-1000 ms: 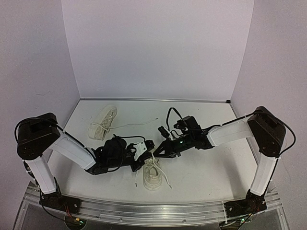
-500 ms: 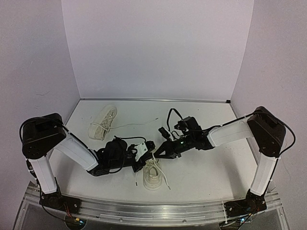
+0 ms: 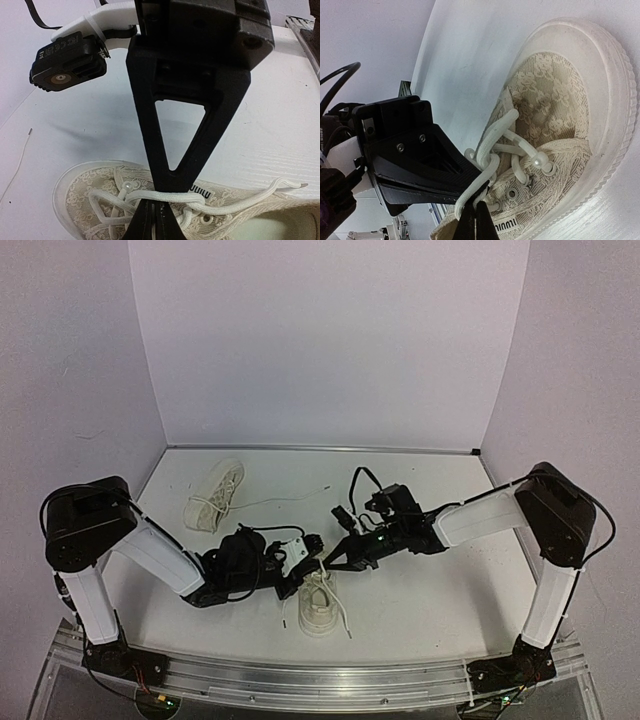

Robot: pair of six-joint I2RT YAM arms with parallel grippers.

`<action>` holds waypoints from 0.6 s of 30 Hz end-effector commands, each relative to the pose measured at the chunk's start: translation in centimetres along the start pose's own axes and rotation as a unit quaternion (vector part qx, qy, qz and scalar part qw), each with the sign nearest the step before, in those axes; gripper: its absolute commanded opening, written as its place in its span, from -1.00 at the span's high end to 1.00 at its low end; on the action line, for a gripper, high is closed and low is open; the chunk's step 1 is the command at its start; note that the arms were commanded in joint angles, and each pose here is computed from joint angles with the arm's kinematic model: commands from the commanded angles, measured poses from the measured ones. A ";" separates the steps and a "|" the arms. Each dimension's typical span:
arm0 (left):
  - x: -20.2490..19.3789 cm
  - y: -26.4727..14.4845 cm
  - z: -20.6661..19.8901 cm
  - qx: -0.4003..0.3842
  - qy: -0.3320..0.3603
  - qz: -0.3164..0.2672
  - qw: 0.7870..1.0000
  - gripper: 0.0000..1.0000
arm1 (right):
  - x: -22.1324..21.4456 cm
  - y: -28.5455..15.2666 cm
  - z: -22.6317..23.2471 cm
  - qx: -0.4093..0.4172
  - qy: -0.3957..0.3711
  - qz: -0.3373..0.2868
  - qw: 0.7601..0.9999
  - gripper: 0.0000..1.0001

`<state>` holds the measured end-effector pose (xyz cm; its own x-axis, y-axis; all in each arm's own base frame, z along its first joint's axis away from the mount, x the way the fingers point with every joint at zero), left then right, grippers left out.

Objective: Tie the shoes

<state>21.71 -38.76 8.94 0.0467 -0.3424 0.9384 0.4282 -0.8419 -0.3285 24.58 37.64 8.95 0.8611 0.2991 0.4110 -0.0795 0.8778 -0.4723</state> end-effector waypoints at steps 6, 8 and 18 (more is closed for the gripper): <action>4.8 -2.7 -0.1 -0.016 0.023 0.015 0.999 0.65 | -0.4 -0.4 0.1 -0.005 -0.016 -0.009 1.000 1.00; 5.0 -3.3 0.0 -0.018 0.022 0.031 0.999 0.57 | -0.2 -0.5 0.2 -0.006 -0.018 -0.012 1.000 1.00; 6.4 -5.5 4.7 0.008 -0.071 0.058 0.996 0.12 | 0.1 -1.3 1.0 -0.014 -0.036 -0.019 0.999 1.00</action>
<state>22.83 -35.09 15.01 0.1362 -0.4231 0.8958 0.4297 -0.7895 -0.4382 24.26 36.94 8.33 0.8585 0.2982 0.4172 -0.0613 0.8673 -0.4939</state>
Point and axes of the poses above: each gripper's point midway between its finger pads, its own y axis out along the fingers, its own z axis along the line the jaws close on, x = y × z, the point moved 2 cm from there along -y, back along the fingers, and after that the axes turned 7 degrees about -y, right-handed, at the moved point
